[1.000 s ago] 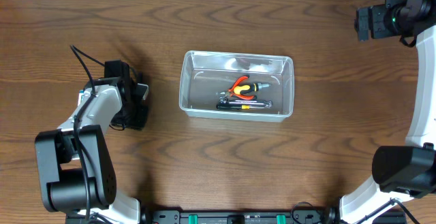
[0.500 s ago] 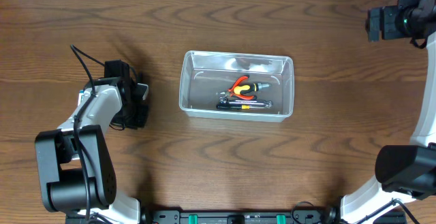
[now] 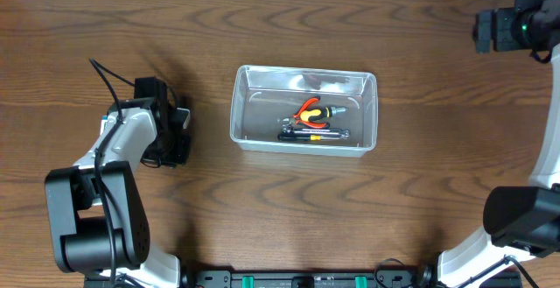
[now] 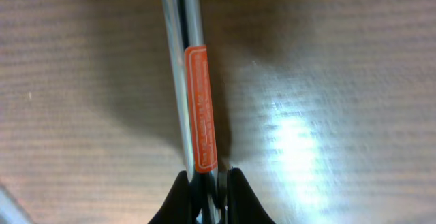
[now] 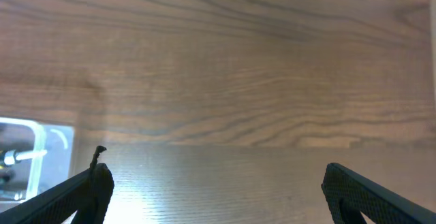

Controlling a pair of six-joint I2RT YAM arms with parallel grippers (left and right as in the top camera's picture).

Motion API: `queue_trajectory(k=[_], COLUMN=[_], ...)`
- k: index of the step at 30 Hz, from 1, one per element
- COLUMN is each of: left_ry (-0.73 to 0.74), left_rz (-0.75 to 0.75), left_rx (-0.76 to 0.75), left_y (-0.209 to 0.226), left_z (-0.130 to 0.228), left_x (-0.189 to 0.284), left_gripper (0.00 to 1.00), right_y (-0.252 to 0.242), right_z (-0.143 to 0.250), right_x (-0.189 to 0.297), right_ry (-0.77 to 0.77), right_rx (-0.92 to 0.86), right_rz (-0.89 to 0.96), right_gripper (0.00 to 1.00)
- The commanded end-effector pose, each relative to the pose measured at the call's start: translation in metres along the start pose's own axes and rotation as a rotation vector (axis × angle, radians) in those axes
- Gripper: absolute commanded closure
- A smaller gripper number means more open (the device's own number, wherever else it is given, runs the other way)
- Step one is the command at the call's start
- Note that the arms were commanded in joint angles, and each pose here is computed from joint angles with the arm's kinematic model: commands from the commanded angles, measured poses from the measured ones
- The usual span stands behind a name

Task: Pack container
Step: 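Carry the hammer with the left gripper into the container and release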

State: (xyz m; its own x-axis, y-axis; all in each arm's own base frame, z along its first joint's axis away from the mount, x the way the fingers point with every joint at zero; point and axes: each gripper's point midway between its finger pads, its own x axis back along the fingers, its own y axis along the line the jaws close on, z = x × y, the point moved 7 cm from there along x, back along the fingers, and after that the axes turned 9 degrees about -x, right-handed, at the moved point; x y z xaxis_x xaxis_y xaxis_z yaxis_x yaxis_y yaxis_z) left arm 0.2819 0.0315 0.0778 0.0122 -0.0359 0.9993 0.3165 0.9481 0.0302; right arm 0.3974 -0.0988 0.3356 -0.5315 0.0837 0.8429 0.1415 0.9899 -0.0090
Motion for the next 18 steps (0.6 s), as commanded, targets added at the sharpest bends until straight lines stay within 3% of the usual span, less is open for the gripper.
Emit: queue_trajectory(k=[1, 8, 13, 16, 18], left_ry=[-0.090, -0.347, -0.538, -0.566, -0.566], left_rz=[-0.042, -0.120, -0.147, -0.137, -0.076], left_rx=[-0.016, -0.181, -0.647, -0.886, -0.969], left_y=[-0.003, -0.036, -0.097, -0.134, -0.159], left_z=[-0.019, -0.050, -0.063, -0.065, -0.066], left_x=[0.039, 0.145, 0.192, 0.193, 0.187], left_gripper=[0.94, 0.94, 0.94, 0.94, 0.94], right_y=[-0.026, -0.068, -0.079, -0.079, -0.079], right_z=[0.002, 0.010, 0.013, 0.013, 0.013], right_x=[0.002, 0.007, 0.009, 0.009, 0.009], right_ry=[-0.008, -0.018, -0.025, -0.025, -0.025], right_rx=[-0.145, -0.323, -0.355, -0.355, -0.356], right_rz=[0.033, 0.036, 0.014, 0.014, 0.014], right_gripper=[0.01, 0.01, 0.01, 0.01, 0.01])
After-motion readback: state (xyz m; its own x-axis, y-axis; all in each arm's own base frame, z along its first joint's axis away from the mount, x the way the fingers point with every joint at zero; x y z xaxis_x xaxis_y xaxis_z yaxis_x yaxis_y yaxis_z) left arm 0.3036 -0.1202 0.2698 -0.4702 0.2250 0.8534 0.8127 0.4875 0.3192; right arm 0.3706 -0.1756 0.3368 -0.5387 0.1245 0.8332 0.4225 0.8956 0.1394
